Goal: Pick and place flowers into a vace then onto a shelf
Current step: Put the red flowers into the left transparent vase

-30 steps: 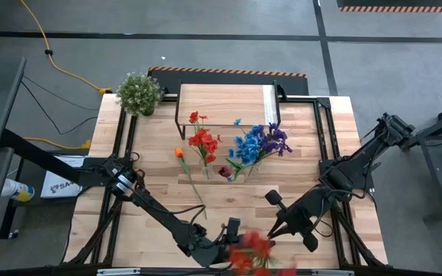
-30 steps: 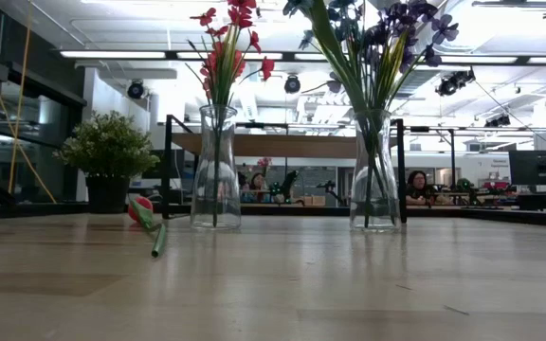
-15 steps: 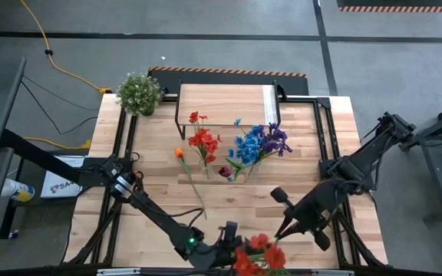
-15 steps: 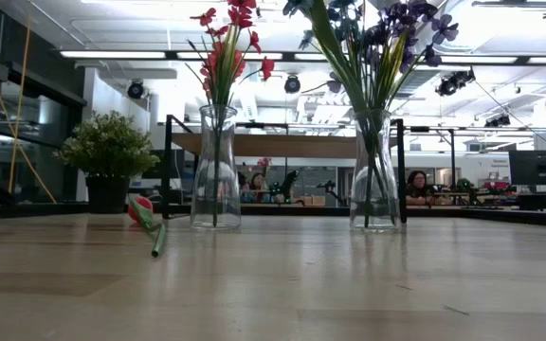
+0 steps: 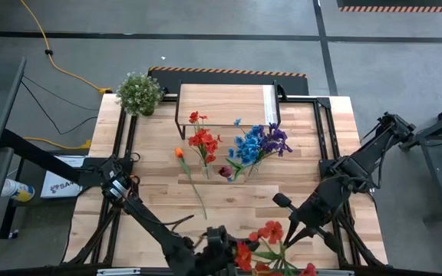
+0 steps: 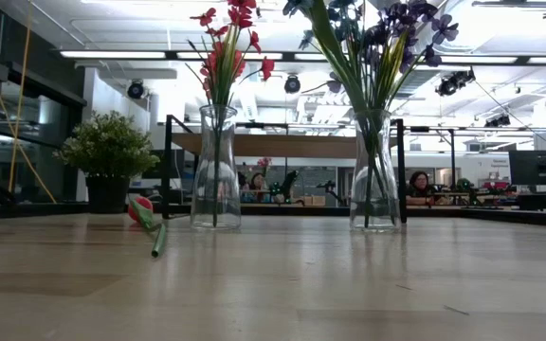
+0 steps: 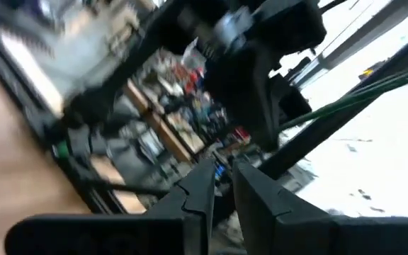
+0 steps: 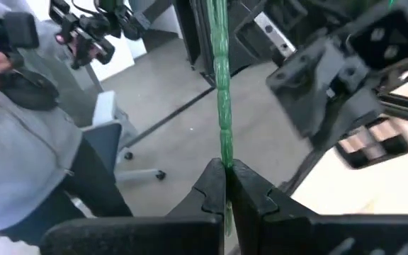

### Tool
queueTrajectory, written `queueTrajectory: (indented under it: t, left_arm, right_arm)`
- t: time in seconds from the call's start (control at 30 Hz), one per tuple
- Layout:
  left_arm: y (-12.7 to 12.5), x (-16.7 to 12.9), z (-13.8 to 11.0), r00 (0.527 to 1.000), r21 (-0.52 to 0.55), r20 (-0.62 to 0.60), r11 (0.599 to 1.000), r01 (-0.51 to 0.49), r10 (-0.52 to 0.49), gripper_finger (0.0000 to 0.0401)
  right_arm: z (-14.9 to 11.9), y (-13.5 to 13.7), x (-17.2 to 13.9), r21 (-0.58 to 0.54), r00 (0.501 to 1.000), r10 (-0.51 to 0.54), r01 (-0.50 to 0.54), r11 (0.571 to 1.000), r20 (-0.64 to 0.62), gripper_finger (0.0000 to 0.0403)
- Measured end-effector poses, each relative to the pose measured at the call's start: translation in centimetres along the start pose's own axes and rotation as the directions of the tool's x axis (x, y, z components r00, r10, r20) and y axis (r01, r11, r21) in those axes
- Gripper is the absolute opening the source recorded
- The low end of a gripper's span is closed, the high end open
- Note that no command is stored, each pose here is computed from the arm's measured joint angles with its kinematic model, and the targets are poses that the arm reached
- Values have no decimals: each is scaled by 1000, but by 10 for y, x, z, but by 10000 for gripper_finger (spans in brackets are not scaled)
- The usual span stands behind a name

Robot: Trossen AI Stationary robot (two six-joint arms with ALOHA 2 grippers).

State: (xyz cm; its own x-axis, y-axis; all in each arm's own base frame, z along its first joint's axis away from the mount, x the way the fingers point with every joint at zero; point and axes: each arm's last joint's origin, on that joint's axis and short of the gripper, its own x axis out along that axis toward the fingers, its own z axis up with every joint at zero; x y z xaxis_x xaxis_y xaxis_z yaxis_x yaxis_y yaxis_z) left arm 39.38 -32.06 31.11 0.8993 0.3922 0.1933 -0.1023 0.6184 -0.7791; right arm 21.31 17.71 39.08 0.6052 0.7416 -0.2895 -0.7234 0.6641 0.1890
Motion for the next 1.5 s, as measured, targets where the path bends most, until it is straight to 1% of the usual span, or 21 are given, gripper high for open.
queueTrajectory:
  t: [0.13,0.27,0.37,0.5,0.6,0.73,0.83,0.9,1.13,1.4,1.5]
  left_arm:
    - [-5,0,11,998,146,58,989,17,-26,90]
    - [-7,0,16,996,260,84,966,18,-41,90]
    - [-9,-1,21,992,315,109,949,20,-57,90]
    - [-11,-2,28,986,341,150,940,20,-75,90]
    - [-16,-2,35,978,364,174,930,42,-112,90]
    - [-24,0,41,975,415,175,908,52,-136,90]
    - [-30,-2,41,977,457,162,888,51,-139,90]
    - [-32,-4,41,977,467,159,883,51,-140,90]
    - [-33,-4,41,978,475,153,878,52,-140,90]
    - [-33,-4,41,979,493,152,869,46,-139,90]
    - [-33,-4,40,979,497,149,867,46,-137,90]
  right_arm:
    - [5,1,0,31,998,33,-35,999,50,0]
    - [10,3,0,59,993,70,-76,995,95,0]
    - [12,3,0,81,991,67,-77,994,116,0]
    - [11,-1,2,111,993,38,-51,993,116,0]
    - [9,-7,8,142,994,26,-41,989,105,0]
    - [5,-17,20,163,996,21,-35,986,88,0]
    - [7,-24,22,165,994,27,-45,985,108,0]
    - [9,-28,22,161,991,33,-53,985,127,0]
    - [10,-37,21,171,990,32,-56,984,140,0]
    - [4,-47,35,194,992,37,-60,979,117,0]
    - [5,-50,34,193,991,63,-86,977,122,0]
